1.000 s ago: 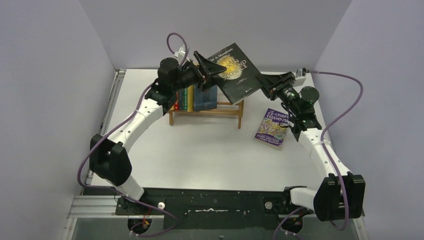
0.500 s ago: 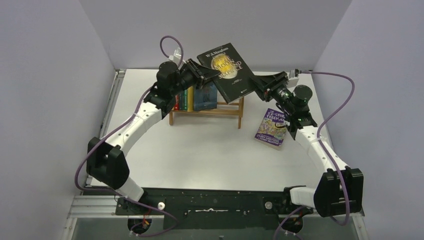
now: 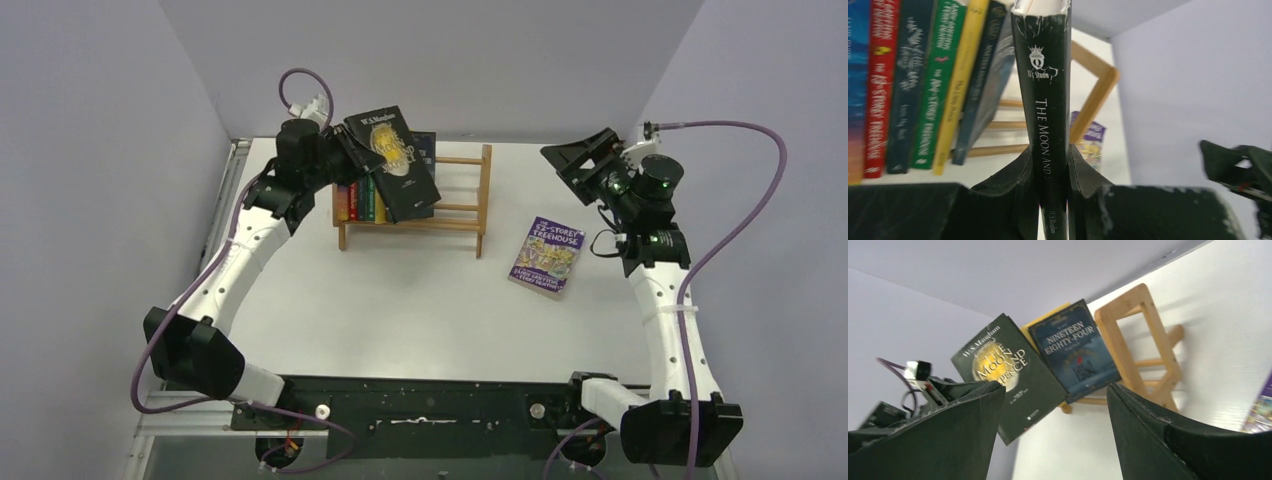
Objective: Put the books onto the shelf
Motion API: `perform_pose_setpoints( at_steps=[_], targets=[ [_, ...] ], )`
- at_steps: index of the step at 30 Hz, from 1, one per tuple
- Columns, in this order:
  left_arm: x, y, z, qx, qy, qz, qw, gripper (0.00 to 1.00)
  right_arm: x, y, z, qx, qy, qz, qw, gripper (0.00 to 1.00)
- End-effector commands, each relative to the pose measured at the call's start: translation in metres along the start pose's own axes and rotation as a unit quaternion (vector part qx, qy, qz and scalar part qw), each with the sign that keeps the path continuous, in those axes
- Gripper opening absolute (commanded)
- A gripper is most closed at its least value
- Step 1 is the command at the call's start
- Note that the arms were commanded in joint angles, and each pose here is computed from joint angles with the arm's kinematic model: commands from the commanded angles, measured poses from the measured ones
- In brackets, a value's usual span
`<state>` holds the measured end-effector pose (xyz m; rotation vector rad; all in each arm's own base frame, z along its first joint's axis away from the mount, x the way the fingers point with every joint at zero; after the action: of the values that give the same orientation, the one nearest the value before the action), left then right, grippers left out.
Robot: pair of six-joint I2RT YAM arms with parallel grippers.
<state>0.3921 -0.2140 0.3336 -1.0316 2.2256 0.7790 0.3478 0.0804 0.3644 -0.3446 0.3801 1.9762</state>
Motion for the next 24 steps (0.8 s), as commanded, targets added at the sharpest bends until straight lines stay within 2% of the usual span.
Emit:
perform_pose_setpoints(
  at_steps=[1,6,10,24],
  targets=[
    [-0.034,0.030,-0.018,-0.018,-0.140,-0.034,0.989,0.00,0.007,0.022,-0.028,0.082,0.087,0.010,0.993,0.76],
    [-0.024,0.008,-0.020,-0.023,-0.232,0.017,0.972,0.00,0.013,0.025,-0.046,0.113,0.086,0.018,0.990,0.76],
    [-0.030,-0.011,-0.026,-0.029,-0.296,0.027,0.954,0.00,0.017,0.025,-0.054,0.125,0.083,0.024,0.988,0.76],
    [-0.032,-0.093,-0.033,0.005,-0.286,0.022,0.958,0.00,0.021,0.031,-0.079,0.173,0.076,0.027,0.982,0.76]
  ],
)
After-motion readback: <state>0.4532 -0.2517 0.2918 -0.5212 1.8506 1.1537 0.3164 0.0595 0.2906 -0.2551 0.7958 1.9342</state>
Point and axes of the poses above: each gripper's point midway between its finger pads, its own y axis back along the fingers, its own z axis along the line the jaws close on, x = y × z, the point moved 2 cm from there along y, back along the fingers, and after that the axes turned 9 degrees about -y, right-handed, at the moved point
